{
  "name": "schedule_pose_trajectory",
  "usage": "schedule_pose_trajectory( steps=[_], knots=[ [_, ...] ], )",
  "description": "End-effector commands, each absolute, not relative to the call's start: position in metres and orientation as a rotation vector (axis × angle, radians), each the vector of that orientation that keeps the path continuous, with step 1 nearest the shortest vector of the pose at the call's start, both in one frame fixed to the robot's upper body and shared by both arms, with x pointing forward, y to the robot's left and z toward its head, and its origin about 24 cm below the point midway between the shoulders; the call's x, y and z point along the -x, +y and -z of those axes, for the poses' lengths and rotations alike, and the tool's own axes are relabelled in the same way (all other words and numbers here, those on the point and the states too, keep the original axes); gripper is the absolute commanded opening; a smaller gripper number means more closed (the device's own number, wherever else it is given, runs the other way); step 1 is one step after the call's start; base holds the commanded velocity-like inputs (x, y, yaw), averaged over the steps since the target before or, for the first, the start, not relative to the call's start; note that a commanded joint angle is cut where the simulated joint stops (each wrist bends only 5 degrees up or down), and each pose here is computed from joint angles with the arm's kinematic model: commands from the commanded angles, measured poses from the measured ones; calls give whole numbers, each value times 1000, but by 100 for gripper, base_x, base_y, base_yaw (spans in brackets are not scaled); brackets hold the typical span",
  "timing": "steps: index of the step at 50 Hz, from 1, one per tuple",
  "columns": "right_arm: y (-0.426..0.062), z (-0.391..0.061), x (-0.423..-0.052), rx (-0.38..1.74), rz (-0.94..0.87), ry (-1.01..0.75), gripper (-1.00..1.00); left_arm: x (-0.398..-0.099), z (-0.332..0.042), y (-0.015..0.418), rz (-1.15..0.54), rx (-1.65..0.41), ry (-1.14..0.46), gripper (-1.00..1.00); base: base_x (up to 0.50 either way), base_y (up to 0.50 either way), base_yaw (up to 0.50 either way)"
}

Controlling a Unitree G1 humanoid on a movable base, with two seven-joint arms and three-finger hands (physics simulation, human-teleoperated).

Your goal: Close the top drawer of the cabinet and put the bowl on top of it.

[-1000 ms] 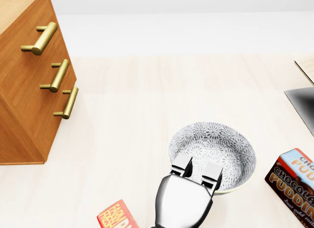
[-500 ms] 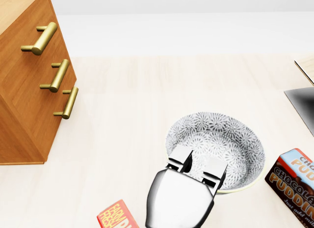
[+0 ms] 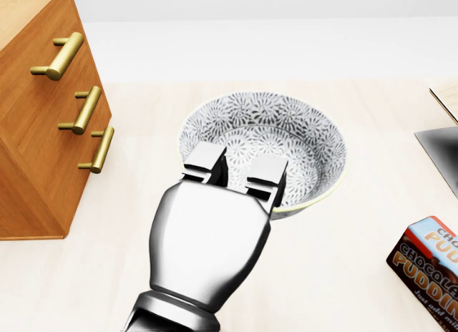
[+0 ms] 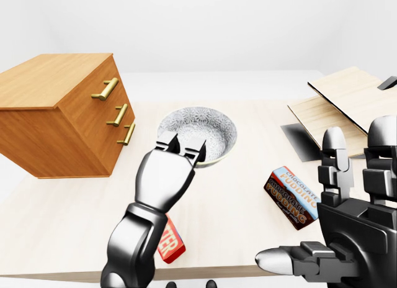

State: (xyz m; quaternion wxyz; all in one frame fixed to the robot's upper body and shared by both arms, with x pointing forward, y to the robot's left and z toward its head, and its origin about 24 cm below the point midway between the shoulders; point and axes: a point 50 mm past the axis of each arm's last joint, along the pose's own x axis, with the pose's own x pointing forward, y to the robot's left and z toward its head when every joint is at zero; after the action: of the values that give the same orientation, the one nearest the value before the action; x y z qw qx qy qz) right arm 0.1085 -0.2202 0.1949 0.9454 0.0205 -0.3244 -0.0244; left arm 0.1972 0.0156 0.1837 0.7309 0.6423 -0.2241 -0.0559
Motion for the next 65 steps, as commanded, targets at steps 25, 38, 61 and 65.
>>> schedule_pose_trajectory(
  steps=[25,38,61,65],
  knots=[
    [-213,-191,-112,-33,32,-634,100,-190,-296,81,-386,-1271,-583,-100,0,0,0],
    [-210,-188,-112,-33,24,-616,100,-184,-327,99,-574,-1302,-690,-100,0,0,0],
    [-208,-187,-113,-31,19,-610,100,-221,-343,126,-547,-1477,-670,-100,0,0,0],
    [-208,-187,-113,-29,18,-613,100,-229,-342,132,-524,-1500,-647,-100,0,0,0]
  ],
)
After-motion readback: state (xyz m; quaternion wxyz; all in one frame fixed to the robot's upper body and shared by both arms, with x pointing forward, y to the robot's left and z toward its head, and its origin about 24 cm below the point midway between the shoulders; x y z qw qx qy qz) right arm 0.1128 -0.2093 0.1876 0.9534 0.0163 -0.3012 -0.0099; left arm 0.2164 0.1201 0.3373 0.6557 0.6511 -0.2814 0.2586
